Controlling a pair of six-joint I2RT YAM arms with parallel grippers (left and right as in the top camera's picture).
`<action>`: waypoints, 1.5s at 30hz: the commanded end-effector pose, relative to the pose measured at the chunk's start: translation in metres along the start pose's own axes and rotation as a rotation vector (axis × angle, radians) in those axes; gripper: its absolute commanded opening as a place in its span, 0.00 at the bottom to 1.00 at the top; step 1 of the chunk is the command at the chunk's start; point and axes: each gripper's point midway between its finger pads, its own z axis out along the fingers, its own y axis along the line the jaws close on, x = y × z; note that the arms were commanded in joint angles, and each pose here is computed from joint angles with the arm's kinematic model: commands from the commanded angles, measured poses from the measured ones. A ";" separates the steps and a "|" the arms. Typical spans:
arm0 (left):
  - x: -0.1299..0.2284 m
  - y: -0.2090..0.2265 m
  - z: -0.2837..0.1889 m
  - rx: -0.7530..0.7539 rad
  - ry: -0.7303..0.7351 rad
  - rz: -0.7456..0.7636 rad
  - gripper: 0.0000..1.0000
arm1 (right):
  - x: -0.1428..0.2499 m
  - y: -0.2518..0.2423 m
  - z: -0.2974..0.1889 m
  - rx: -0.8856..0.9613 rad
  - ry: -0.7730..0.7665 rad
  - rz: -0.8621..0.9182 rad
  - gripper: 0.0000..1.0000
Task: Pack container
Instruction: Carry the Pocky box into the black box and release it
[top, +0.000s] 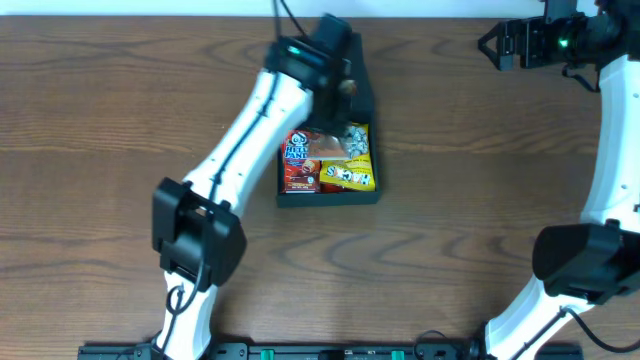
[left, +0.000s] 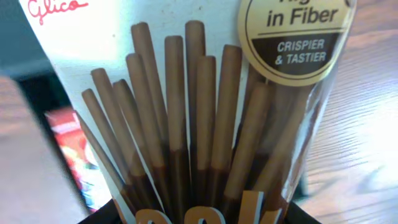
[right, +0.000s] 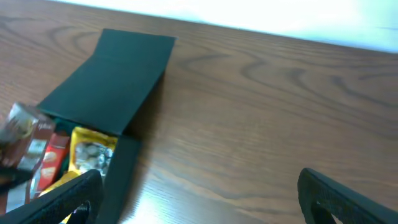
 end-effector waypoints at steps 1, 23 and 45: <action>0.000 -0.008 -0.001 -0.035 -0.028 -0.157 0.41 | -0.006 -0.018 -0.022 0.073 -0.037 0.013 0.99; 0.039 -0.015 0.063 -0.235 0.088 -0.184 0.43 | 0.007 -0.078 -0.057 0.101 -0.103 0.171 0.99; -0.012 -0.014 0.000 -0.156 -0.095 0.009 0.95 | 0.007 -0.071 -0.055 0.074 -0.098 0.172 0.80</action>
